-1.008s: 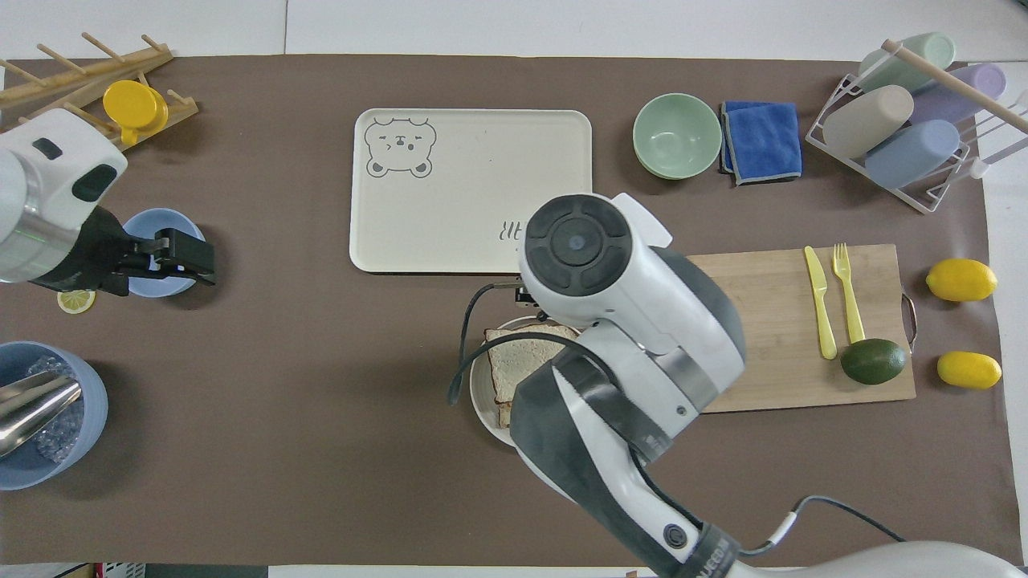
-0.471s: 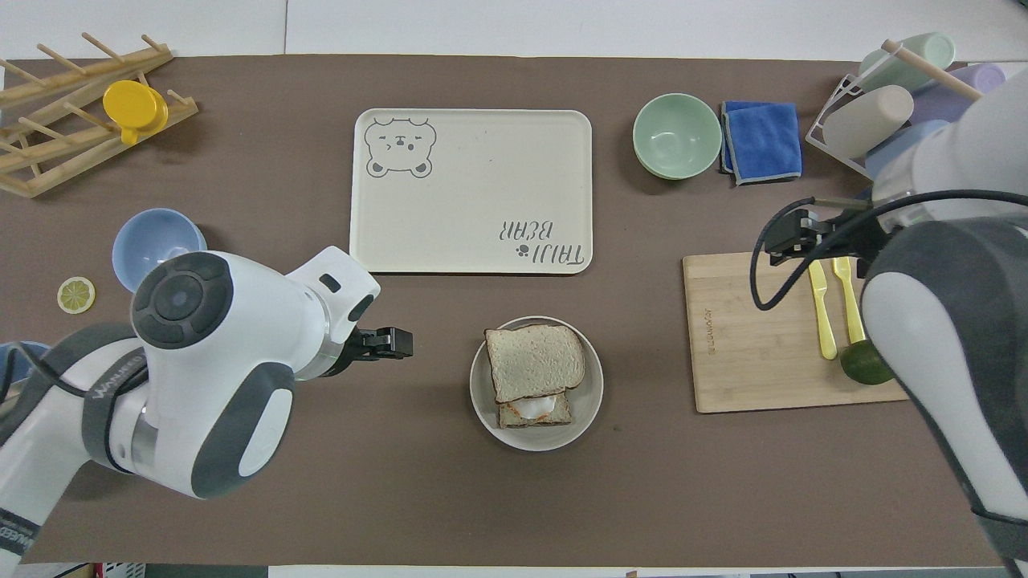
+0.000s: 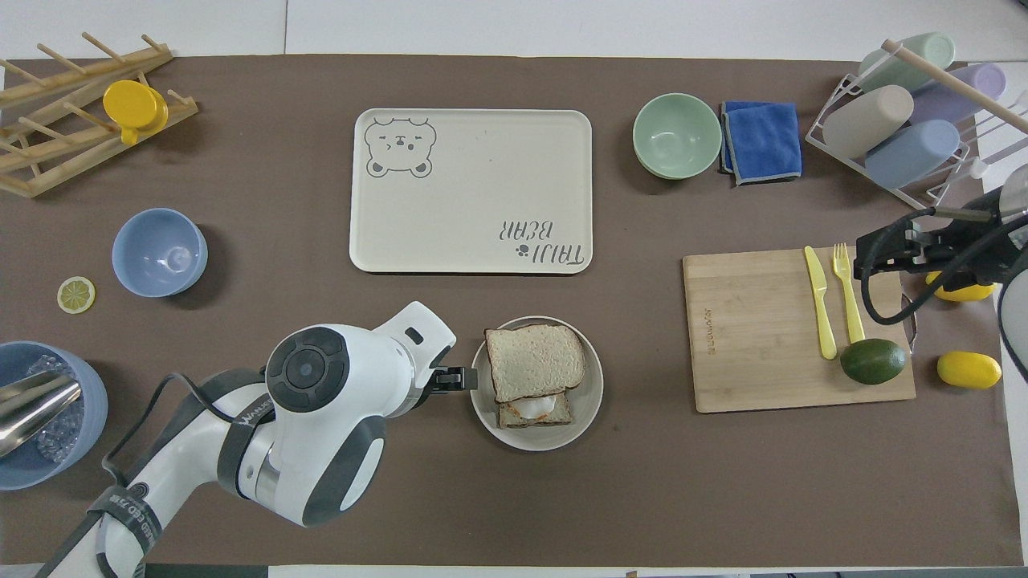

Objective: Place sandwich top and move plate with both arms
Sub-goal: 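Grasp the grey plate rim with the left gripper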

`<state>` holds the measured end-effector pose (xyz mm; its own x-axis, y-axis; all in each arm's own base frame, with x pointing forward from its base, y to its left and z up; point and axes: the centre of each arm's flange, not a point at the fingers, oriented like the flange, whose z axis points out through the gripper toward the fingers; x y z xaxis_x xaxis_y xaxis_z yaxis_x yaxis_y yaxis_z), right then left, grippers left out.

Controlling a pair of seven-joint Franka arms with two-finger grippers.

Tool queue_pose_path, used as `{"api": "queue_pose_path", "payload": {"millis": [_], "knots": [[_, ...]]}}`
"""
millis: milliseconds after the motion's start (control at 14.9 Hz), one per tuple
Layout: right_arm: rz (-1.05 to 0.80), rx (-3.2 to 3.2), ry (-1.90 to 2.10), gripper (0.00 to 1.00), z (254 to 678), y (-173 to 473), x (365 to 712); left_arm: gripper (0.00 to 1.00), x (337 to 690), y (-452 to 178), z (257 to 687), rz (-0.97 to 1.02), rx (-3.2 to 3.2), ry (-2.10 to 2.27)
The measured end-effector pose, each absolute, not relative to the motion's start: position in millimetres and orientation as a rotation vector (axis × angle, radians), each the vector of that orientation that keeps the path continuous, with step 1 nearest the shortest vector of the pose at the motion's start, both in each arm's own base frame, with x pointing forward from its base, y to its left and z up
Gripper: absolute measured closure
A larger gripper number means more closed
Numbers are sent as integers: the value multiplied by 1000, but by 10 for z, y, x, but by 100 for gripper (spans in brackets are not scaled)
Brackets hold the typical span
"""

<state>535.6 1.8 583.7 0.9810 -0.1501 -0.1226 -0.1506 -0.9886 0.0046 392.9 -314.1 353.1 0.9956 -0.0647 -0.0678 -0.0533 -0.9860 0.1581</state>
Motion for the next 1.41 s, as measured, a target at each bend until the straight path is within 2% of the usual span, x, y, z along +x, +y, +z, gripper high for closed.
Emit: {"api": "queue_pose_path", "payload": {"millis": [67,202,471,739,807,874,941,1412], "knots": [[207,-3122,213,0,5867,20,5314,4,3907,-3170,3519,-106,2980,-96],[229,-3122,159,0,5889,10,5260,15,3889,-3205,3501,-110,2967,-83],[265,-3118,154,0,5846,-69,5218,22,3859,-3313,3363,-105,2942,-60],[181,-3125,112,0,5880,-162,5280,32,3855,-3376,3210,-128,2914,3],[168,-3126,99,0,5886,-195,5289,43,3853,-3379,3204,-133,2909,13],[164,-3128,92,0,5887,-217,5291,43,3853,-3379,3205,-138,2903,27],[164,-3132,86,0,5886,-223,5292,48,3853,-3380,3205,-145,2896,41],[196,-3142,105,0,5822,-303,5330,54,3790,-3443,3134,-184,2881,63]]}}
